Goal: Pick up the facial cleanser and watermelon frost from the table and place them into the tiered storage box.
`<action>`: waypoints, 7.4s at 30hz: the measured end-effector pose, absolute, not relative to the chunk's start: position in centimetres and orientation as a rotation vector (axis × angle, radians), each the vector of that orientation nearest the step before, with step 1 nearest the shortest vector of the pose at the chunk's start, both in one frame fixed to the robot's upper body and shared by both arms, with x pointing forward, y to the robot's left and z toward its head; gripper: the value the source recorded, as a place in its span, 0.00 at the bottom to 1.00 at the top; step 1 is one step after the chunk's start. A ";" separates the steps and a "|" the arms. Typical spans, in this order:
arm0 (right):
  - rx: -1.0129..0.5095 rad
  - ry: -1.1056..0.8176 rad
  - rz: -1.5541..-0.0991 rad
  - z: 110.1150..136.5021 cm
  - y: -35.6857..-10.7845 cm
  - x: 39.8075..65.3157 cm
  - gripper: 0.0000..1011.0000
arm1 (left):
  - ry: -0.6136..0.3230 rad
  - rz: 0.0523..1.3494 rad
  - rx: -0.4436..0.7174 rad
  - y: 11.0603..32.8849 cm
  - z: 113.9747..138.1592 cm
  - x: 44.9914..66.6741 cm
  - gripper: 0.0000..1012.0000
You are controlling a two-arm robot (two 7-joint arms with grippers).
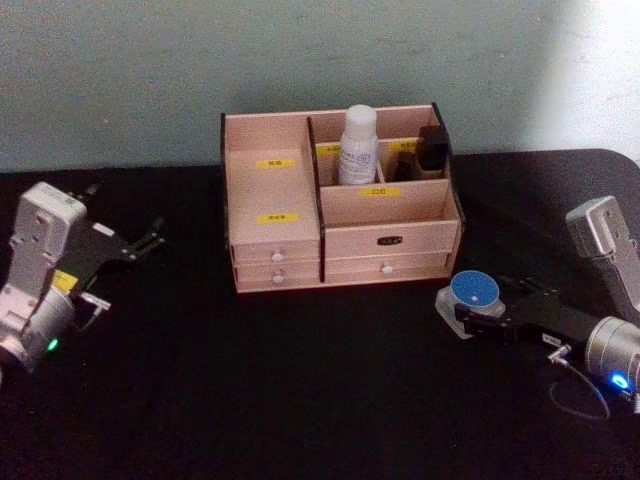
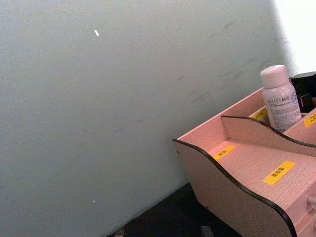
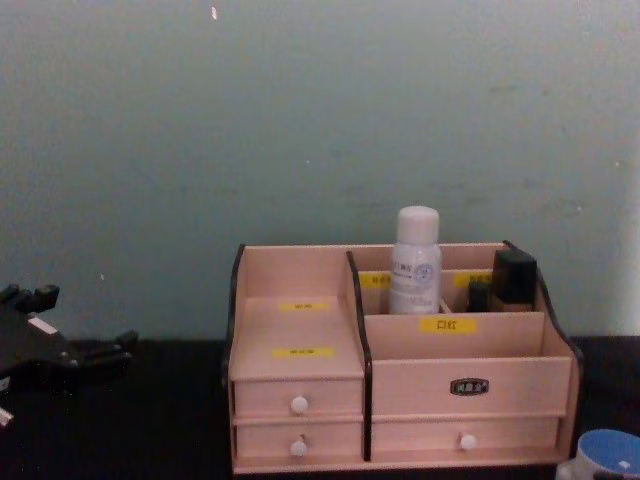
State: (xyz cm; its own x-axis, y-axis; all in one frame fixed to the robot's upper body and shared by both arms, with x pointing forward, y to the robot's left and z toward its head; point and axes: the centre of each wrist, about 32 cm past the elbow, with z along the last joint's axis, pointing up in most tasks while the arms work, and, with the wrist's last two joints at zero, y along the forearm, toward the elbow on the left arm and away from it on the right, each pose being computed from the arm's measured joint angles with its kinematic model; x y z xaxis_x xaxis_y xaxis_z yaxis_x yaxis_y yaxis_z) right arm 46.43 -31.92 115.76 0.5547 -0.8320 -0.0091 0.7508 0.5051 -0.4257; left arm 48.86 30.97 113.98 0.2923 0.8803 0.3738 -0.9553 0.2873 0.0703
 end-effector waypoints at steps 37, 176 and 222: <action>-0.398 0.215 -0.961 115.8 -31.9 46.4 0.69 | -0.285 1.248 0.304 31.0 114.0 48.9 0.99; -0.310 0.075 -0.591 121.4 -17.6 63.4 0.69 | -0.285 1.248 0.304 31.0 114.0 48.9 0.99; -0.254 0.032 -0.586 122.2 -17.9 62.4 0.99 | -0.285 1.248 0.304 31.0 114.0 48.9 0.99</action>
